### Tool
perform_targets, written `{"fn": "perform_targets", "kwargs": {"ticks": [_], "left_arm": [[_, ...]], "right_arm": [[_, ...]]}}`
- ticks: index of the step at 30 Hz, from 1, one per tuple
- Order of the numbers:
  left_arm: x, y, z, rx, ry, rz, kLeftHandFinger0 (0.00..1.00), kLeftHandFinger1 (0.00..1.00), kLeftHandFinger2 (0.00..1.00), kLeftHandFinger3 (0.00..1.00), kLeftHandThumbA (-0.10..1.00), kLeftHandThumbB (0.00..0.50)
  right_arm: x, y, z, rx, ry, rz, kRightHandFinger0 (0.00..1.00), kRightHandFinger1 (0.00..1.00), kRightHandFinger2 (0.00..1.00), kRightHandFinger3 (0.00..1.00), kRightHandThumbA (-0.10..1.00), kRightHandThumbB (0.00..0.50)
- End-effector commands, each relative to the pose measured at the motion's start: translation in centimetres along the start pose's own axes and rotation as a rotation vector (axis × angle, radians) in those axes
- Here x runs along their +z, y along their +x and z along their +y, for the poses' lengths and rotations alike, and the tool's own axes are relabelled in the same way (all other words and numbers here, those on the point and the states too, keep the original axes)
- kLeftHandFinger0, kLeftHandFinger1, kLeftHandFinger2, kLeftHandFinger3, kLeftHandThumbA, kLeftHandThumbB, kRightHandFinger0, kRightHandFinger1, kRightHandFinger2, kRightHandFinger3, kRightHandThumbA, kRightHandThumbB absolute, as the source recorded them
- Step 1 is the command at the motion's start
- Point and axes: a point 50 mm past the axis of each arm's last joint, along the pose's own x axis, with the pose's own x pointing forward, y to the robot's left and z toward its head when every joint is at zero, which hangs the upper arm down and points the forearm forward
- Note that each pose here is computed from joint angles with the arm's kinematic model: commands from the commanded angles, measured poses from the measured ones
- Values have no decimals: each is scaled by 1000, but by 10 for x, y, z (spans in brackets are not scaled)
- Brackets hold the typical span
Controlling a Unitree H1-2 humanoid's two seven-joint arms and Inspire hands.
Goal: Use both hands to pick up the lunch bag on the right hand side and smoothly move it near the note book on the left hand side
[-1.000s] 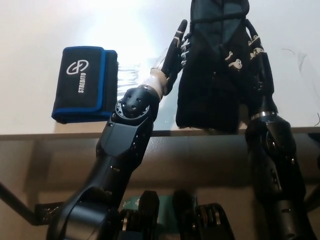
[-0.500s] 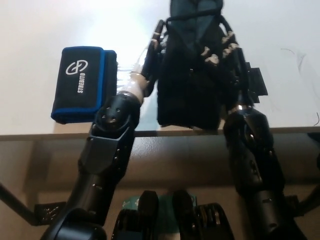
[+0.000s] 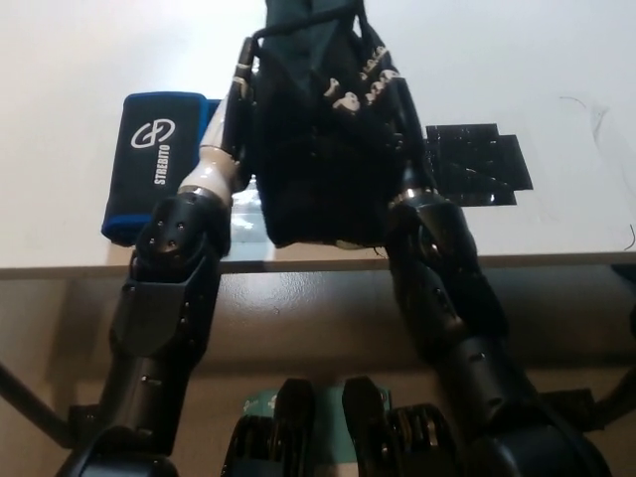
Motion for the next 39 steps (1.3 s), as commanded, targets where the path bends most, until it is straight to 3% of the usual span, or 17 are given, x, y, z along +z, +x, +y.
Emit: {"fn": "perform_targets", "kwargs": {"ticks": [1, 6, 10, 13, 25, 27, 30, 32, 34, 39], "left_arm": [[35, 8, -3, -4, 20, -133, 1000, 1000, 1000, 1000, 1000, 338], [41, 4, 13, 48, 50, -139, 1000, 1000, 1000, 1000, 1000, 332], [44, 2, 18, 57, 66, -145, 1000, 1000, 1000, 1000, 1000, 309], [47, 2, 23, 68, 56, -146, 1000, 1000, 1000, 1000, 1000, 342], [46, -3, 34, 89, 58, -127, 1000, 1000, 1000, 1000, 1000, 332], [47, -3, 35, 82, 117, -119, 1000, 1000, 1000, 1000, 1000, 342], [48, -4, 40, 99, 348, -94, 1000, 1000, 1000, 1000, 1000, 411], [49, -7, 42, 131, 464, -92, 1000, 1000, 1000, 1000, 1000, 408], [50, -10, 47, 139, 548, -124, 1000, 1000, 1000, 1000, 1000, 400], [60, -19, 61, 136, 669, -153, 1000, 1000, 1000, 1000, 1000, 360]], "right_arm": [[17, 22, 47, 117, -1, -78, 1000, 1000, 1000, 1000, 1000, 248], [18, 29, 60, 140, 10, -83, 1000, 1000, 1000, 1000, 1000, 223], [18, 32, 64, 150, 42, -60, 1000, 1000, 1000, 1000, 1000, 240], [18, 33, 68, 147, 52, -60, 1000, 1000, 1000, 1000, 1000, 221], [13, 33, 75, 157, -63, -57, 1000, 1000, 1000, 1000, 1000, 211], [13, 32, 67, 135, -256, -75, 1000, 1000, 1000, 1000, 1000, 240], [15, 31, 53, 94, -485, -125, 1000, 1000, 1000, 1000, 1000, 333], [19, 32, 44, 76, -618, -152, 1000, 1000, 1000, 1000, 1000, 359], [27, 32, 32, 38, -769, -194, 1000, 1000, 1000, 1000, 1000, 313], [39, 26, 8, 48, -722, -215, 1000, 1000, 1000, 1000, 1000, 354]]}}
